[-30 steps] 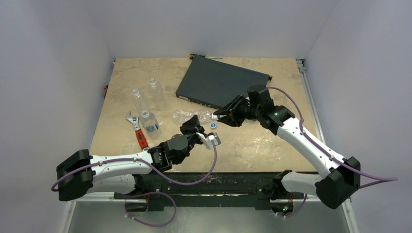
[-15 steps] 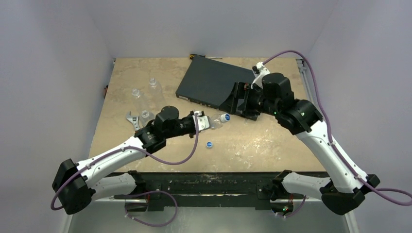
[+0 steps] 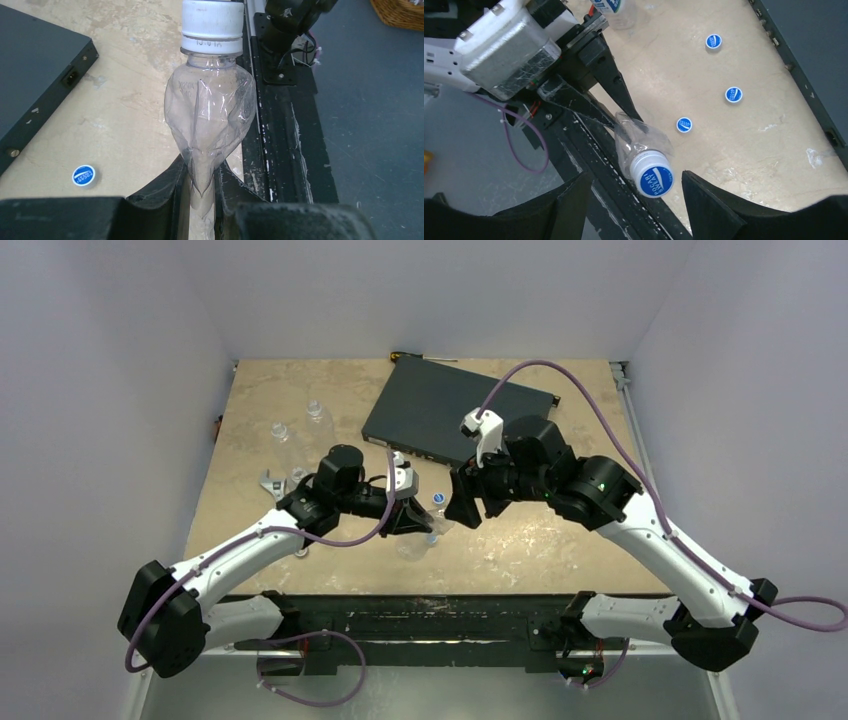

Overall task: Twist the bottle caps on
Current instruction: Screw the bottle cap onto the plastic bottle.

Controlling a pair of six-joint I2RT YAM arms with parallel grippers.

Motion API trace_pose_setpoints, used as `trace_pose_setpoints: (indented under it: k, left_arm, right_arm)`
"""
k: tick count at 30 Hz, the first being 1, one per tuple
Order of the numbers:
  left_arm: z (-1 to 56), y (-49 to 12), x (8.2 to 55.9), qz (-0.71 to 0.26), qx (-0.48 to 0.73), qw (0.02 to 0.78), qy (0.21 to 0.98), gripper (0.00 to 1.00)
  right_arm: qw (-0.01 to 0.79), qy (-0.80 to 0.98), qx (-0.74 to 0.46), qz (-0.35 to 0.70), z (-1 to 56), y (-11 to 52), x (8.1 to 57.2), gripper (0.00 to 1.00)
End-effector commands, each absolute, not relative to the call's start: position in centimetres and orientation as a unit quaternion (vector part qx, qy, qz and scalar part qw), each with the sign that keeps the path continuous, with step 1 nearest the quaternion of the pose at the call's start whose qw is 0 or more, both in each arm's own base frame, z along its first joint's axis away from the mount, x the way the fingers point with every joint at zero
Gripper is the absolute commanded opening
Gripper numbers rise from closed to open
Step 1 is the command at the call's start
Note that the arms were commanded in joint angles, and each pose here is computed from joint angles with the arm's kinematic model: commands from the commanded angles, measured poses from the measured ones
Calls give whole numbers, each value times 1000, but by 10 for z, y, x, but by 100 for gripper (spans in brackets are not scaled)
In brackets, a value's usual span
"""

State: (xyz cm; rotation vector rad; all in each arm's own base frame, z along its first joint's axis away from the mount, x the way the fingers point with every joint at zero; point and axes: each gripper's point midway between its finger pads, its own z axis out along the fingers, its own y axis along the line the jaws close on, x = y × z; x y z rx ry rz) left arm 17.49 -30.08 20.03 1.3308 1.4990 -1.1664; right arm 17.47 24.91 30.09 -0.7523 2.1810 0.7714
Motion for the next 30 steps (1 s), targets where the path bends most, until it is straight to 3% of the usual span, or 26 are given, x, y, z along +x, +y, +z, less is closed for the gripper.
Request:
trace_pose_setpoints:
  k: [1, 14, 18, 21, 30]
  left_arm:
    - [226, -303, 165, -497, 529, 403, 557, 0]
    - [232, -299, 162, -503, 523, 415, 549, 0]
    - [228, -299, 162, -503, 523, 411, 552, 0]
    - [227, -299, 163, -501, 522, 412, 554, 0]
    - [231, -299, 166, -495, 518, 422, 555, 0]
  right_arm:
    - [352, 836, -323, 272, 293, 246, 176, 68]
    - [344, 828, -326, 299, 299, 253, 169, 49]
    - [353, 825, -317, 309, 307, 255, 169, 57]
    - [360, 821, -311, 314, 313, 256, 170, 56]
    - [343, 821, -320, 325, 305, 261, 166, 34]
